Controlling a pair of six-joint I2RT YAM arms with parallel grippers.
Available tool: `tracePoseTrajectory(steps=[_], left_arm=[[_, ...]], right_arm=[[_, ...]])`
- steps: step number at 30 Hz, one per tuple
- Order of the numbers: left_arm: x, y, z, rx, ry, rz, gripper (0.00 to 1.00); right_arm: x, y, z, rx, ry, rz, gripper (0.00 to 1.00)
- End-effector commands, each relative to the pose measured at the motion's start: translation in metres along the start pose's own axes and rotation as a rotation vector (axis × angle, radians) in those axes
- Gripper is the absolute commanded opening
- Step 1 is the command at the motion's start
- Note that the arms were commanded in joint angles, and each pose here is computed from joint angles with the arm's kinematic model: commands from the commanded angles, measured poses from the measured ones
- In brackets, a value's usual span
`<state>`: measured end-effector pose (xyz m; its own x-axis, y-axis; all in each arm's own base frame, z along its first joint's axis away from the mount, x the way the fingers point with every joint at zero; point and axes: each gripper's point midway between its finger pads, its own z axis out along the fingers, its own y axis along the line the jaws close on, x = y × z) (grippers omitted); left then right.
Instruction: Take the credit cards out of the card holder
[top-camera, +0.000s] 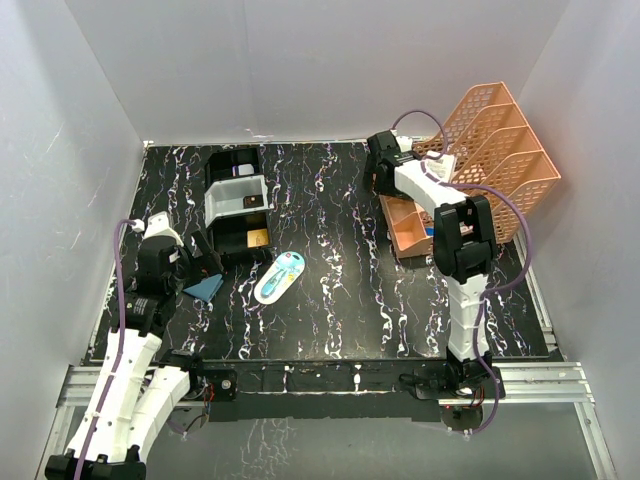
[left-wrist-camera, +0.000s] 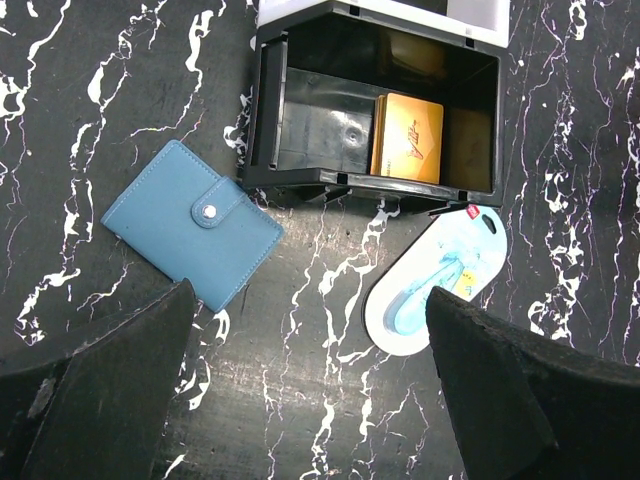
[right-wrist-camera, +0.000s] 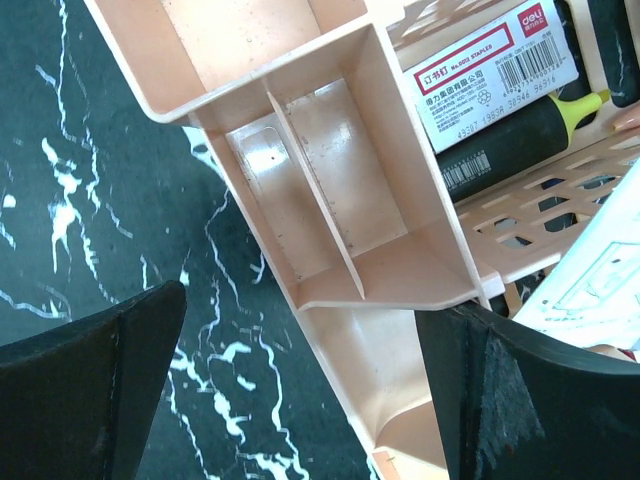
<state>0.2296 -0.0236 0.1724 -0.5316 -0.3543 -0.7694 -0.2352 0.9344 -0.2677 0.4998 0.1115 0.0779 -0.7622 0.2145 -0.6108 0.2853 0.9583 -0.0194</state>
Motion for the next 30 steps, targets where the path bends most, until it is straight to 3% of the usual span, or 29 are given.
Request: tracePoseTrajectory(steps=[1, 11, 19, 25, 30], left_arm=[[0.000, -0.002, 0.002, 0.016, -0.001, -0.005, 0.99], [0.000, -0.003, 0.003, 0.022, 0.002, -0.001, 0.99], [0.001, -0.006, 0.003, 0.034, 0.008, 0.003, 0.99], [0.002, -0.006, 0.004, 0.036, 0.017, 0.004, 0.99], [0.002, -0.007, 0.004, 0.036, 0.016, 0.004, 0.99]], right_arm=[[-0.037, -0.018, 0.012, 0.087, -0.085, 0.050, 0.98], [-0.055, -0.043, 0.025, 0.230, -0.140, 0.074, 0.98], [-0.063, -0.062, 0.033, 0.244, -0.133, 0.096, 0.98], [-0.074, -0.047, 0.021, 0.134, -0.135, 0.081, 0.98], [-0.093, -0.022, -0.015, -0.035, -0.165, 0.066, 0.98]])
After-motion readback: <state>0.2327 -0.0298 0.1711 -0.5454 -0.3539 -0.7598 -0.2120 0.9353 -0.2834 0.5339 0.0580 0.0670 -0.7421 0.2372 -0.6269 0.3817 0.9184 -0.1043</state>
